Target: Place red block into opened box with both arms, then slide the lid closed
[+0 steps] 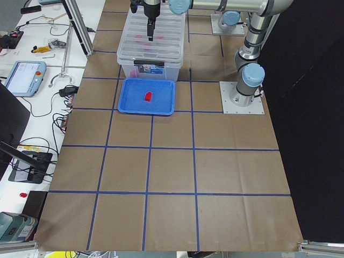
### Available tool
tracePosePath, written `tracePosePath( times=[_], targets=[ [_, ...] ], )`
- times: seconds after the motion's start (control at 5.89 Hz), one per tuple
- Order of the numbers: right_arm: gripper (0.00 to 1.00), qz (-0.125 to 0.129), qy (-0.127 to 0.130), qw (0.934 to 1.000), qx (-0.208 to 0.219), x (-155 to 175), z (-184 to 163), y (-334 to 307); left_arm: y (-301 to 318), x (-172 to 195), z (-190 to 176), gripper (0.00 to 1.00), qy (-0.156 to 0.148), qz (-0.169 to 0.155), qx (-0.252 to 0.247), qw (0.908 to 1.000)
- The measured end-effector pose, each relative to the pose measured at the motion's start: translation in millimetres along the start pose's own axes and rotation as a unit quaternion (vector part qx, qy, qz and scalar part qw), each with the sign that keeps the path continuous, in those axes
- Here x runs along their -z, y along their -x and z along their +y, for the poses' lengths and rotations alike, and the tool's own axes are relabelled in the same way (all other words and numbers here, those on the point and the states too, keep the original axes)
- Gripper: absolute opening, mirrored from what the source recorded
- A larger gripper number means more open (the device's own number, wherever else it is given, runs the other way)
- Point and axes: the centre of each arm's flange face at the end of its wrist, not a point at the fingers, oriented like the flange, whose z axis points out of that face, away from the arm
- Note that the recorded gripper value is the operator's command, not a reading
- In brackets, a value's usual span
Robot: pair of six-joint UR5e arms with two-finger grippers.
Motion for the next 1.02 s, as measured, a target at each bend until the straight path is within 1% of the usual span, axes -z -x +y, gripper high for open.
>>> tracePosePath(
  times=[0.34,0.68,0.85,1.02],
  targets=[
    [1.00,0.022,-0.002,0.9993,0.029,-3.8,-0.6,-7.5,-0.1,0.5,-0.5,0.98,-0.001,0.000,0.000,1.0000],
    [1.00,0.034,0.006,0.9985,0.043,-10.2,-3.1,-11.1,0.0,1.0,-0.7,0.98,-0.001,0.000,0.000,1.0000],
    [1.00,0.047,0.005,0.9972,0.059,-11.5,-5.5,-14.1,0.0,1.0,-0.7,0.98,-0.001,0.000,0.000,1.0000],
    [1.00,0.059,-0.002,0.9956,0.072,-9.9,-8.2,-19.0,0.0,1.0,-0.7,0.98,-0.001,0.000,0.000,1.0000]
  ],
)
